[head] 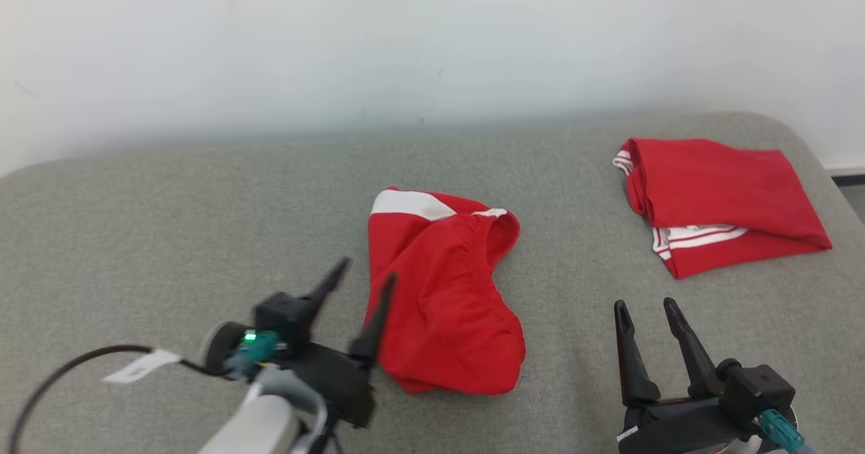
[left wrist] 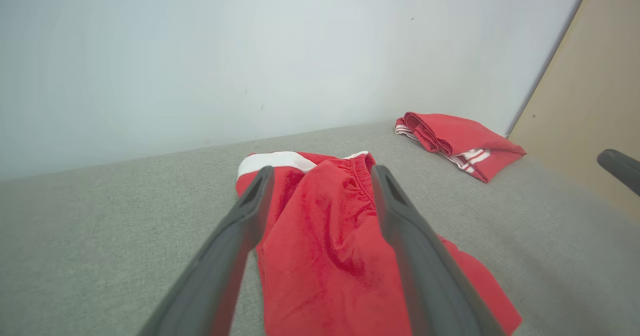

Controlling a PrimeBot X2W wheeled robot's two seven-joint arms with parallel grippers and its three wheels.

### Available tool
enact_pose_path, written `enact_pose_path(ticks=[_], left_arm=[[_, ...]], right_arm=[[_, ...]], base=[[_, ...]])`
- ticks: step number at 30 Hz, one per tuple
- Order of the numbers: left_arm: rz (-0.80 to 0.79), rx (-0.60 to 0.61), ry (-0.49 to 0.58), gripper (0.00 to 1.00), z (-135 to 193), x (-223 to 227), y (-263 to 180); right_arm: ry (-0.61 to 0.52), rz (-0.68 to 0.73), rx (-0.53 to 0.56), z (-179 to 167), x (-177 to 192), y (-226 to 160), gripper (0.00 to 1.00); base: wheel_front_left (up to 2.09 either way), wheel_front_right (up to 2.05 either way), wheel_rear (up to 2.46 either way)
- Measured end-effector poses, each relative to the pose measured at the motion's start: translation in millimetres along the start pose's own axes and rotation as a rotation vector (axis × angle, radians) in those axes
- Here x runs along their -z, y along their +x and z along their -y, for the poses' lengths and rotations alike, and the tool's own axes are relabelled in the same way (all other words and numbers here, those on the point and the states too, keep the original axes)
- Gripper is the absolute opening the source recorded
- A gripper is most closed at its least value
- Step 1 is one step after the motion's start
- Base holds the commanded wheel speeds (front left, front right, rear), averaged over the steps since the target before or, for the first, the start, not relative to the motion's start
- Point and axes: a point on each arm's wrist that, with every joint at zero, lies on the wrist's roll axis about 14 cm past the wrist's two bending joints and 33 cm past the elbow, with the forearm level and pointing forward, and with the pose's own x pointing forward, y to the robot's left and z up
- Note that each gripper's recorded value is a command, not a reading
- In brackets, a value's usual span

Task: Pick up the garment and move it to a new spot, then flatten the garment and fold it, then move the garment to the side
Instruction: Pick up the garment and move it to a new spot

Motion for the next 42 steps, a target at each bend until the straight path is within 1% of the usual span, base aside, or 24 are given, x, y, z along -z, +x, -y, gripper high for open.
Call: enact_pose_path(ticks=[3, 8, 14, 17, 22, 28, 33, 42], left_arm=[[0.058, -0.076, 0.033, 1.0, -24, -19, -13], [0.07, -0.214, 0.098, 1.0, -65, -22, -49], [0.09, -0.361, 0.139, 1.0, -103, -29, -96], [0.105, -0.404, 0.166, 1.0, -109, -32, -116], [0.109, -0.45, 0.162, 1.0, -109, -27, -143], [0.106, -0.511, 0.124, 1.0, -107, -13, -166], [0.134, -0.572, 0.1, 1.0, -113, -14, -176], [0.171, -0.597, 0.075, 1.0, -112, -14, -181]], right_arm=[[0.0, 0.021, -0.006, -2, -7, -1, 1.0], [-0.006, 0.031, 0.0, 0, -10, -4, 1.0], [-0.011, 0.03, 0.006, 2, -10, -6, 1.0], [-0.016, 0.035, 0.002, 1, -12, -5, 1.0], [-0.024, 0.032, 0.012, 4, -11, -6, 1.0], [-0.029, 0.019, 0.012, 5, -7, -8, 1.0], [-0.028, 0.001, 0.008, 3, -1, -11, 1.0], [-0.032, -0.036, -0.015, -4, 11, -18, 1.0]], base=[[0.0, 0.0, 0.0], [0.0, 0.0, 0.0], [0.0, 0.0, 0.0], [0.0, 0.0, 0.0], [0.0, 0.0, 0.0], [0.0, 0.0, 0.0], [0.0, 0.0, 0.0], [0.0, 0.0, 0.0]])
